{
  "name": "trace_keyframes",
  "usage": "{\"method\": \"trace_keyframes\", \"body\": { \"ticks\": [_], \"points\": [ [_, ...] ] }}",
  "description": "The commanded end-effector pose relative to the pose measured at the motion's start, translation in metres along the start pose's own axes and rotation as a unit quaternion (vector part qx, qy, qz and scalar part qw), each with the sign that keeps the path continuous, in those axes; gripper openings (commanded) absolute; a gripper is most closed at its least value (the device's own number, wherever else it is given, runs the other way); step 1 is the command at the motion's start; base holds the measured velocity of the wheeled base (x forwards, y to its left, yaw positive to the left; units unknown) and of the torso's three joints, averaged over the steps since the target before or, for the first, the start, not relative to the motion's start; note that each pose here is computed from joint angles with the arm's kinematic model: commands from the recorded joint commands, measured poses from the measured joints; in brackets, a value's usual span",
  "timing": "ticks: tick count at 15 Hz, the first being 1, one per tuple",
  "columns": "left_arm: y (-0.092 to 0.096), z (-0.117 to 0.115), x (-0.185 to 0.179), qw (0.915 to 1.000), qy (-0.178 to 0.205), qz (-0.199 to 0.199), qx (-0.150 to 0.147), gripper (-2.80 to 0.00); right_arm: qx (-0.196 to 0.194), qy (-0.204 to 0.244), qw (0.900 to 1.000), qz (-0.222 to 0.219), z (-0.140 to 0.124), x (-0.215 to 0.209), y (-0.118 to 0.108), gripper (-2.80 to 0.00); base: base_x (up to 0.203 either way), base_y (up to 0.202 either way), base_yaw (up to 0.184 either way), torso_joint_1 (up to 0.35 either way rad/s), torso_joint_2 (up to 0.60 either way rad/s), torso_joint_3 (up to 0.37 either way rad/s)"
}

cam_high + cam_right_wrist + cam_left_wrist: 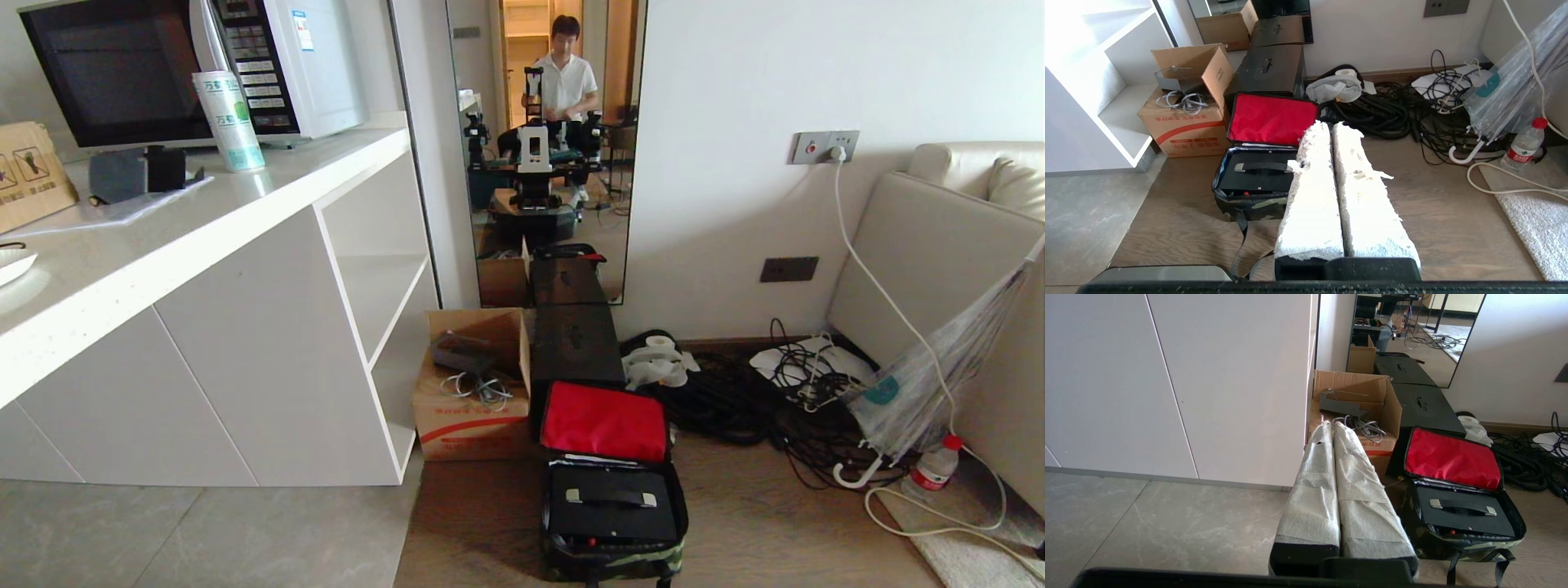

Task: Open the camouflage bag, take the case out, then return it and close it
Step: Grip the handle

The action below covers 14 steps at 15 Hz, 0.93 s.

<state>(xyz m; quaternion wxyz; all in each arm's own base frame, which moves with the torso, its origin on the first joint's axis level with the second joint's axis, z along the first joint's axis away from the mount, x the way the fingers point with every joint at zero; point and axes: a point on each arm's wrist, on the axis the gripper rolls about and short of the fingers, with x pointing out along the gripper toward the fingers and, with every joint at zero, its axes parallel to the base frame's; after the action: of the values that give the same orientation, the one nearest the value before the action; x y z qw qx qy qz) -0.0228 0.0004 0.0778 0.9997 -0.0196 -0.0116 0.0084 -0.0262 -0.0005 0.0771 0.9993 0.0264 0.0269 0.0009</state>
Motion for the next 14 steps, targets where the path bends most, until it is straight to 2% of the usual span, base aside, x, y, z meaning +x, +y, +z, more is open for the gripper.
{"method": "trace_keyframes", "body": {
  "ticks": [1,14],
  "points": [
    [0.0001,-0.0025,0.0006,1.0,0.004,0.0,0.0,-2.8,0.0,0.001,1.0,0.0,0.0001,0.0001,0.0,-2.8,0.0,0.0,0.0,0.0,0.0,0.0],
    [0.0001,-0.002,0.0005,1.0,0.003,0.0,0.0,-2.8,0.0,0.001,1.0,0.0,0.0001,0.0001,0.0,-2.8,0.0,0.0,0.0,0.0,0.0,0.0]
  ]
}}
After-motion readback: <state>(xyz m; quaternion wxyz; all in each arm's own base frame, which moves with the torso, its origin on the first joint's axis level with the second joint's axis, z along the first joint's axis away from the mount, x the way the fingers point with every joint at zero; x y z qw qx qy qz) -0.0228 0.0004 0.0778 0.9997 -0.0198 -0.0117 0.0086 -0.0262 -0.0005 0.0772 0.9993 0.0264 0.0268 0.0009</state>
